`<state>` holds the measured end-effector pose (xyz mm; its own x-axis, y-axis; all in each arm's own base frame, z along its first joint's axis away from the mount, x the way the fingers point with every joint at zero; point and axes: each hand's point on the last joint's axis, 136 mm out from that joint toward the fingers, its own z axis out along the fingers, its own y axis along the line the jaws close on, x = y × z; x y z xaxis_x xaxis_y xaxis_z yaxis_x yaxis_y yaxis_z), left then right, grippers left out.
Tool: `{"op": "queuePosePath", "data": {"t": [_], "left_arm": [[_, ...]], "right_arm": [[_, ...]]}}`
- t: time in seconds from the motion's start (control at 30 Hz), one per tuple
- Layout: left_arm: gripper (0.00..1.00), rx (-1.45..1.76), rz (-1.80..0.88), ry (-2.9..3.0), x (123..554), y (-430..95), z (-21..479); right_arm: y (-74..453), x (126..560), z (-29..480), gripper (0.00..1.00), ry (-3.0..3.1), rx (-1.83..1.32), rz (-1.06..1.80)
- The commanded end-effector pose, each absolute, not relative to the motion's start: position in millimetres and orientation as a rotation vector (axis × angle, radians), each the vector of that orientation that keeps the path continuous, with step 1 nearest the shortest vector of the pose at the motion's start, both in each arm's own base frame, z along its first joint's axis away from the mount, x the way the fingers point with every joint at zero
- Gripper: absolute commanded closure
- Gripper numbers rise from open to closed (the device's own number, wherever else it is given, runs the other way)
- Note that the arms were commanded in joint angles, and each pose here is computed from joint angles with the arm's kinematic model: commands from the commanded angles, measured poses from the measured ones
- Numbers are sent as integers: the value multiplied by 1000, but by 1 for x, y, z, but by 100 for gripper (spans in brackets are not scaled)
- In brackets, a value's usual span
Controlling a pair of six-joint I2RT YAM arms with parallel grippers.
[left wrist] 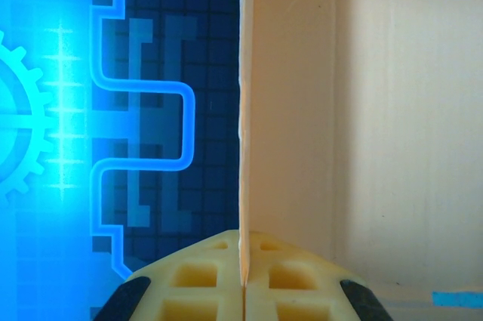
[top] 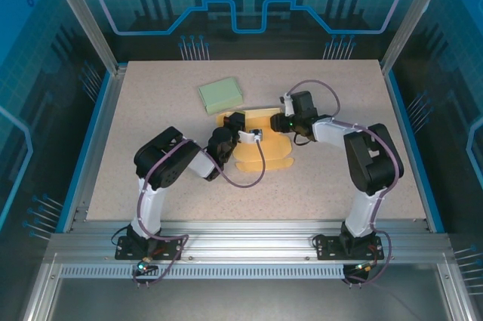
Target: Fold the paper box
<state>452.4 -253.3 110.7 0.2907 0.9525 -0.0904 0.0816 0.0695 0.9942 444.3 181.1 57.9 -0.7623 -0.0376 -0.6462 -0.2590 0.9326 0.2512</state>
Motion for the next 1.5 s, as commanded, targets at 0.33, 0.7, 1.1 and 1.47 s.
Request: {"op": "queuePosePath", "data": {"t": [0.33,0.7,1.1,1.47], "left_arm": [[59,1227,692,1128,435,-278,137],[1,602,213,1425,393,-241,234],[1,-2,-211,1868,366,-158,225],[1,-125,-234,2125,389,-134,173]], "right_arm": [[173,449,39,95,2366,-117,229],[169,437,40,100,2364,-126,185],[153,417,29,100,2383,-98,-268],[153,412,17,100,2387,-63,-235]]}}
